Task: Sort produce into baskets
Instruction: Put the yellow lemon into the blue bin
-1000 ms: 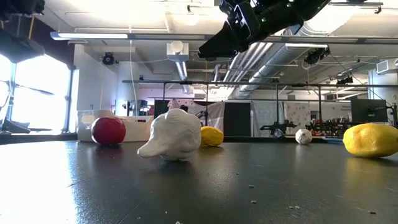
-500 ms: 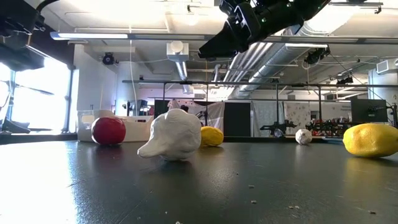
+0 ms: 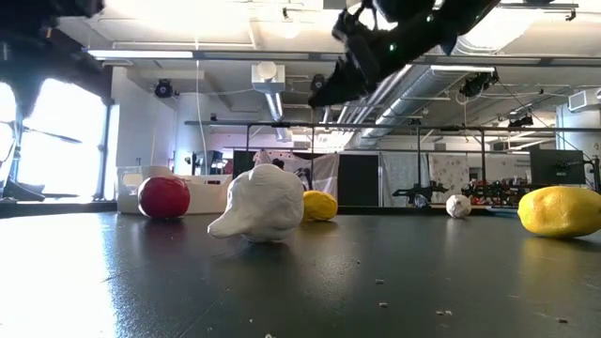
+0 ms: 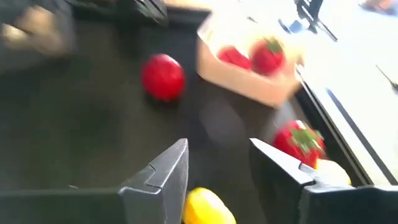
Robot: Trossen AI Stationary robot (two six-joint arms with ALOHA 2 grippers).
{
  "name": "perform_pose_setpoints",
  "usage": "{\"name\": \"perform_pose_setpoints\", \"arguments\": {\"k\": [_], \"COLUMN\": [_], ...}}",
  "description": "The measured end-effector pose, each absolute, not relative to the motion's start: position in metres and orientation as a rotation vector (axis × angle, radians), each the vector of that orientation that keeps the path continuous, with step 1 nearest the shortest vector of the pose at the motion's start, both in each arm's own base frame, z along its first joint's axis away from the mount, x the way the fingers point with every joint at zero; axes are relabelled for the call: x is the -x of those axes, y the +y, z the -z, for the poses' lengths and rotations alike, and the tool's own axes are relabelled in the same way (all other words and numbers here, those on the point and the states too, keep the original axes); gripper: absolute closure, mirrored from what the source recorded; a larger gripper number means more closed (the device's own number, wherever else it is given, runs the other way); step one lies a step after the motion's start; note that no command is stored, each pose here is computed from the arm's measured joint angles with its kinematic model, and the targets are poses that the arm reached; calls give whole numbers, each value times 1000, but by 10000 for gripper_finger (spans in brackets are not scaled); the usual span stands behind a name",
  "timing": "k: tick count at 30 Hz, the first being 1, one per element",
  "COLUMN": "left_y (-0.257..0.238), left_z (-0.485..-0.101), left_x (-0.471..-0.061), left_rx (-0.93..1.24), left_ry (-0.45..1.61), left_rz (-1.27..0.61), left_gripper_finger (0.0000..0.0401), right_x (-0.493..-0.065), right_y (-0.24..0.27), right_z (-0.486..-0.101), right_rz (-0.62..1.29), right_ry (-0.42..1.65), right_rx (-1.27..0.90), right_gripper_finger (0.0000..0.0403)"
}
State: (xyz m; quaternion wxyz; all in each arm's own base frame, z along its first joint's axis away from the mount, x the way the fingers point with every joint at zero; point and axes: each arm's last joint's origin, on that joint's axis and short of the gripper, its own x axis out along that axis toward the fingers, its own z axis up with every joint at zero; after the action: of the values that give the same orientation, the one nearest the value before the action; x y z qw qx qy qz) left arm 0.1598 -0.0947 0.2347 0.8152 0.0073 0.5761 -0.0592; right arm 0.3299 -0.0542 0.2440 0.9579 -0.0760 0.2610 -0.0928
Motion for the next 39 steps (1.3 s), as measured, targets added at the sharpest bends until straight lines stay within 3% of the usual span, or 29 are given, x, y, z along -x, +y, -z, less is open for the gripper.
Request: {"name": "perform_pose_setpoints", "arguments": {"k": [6,11,17,24,39], "left_y": [-75,-55,-31,-4,0], "left_z": [-250,-250,-229,-220,-224], "left_x": [-177,-194,-207,-213,-214], "left_rx": [21,57,65,121,111], "left_ry": [1022,820,596,338,275], "left_rz": [109,125,155,155,162], "left_gripper_finger": [341,396,398,400,401], "right_x": [-329,-329,-331,-332,-332], "right_y": [-84,-104,-115,-117,-117], "right_z": [-227,-214,-205,-208,-208], "right_rz": [337,397,425,445,445], "right_ry": [610,636,635,594,592], "right_rx": [128,48,32,-3,-3], "right_gripper_finger": [233,261,297,306,306]}}
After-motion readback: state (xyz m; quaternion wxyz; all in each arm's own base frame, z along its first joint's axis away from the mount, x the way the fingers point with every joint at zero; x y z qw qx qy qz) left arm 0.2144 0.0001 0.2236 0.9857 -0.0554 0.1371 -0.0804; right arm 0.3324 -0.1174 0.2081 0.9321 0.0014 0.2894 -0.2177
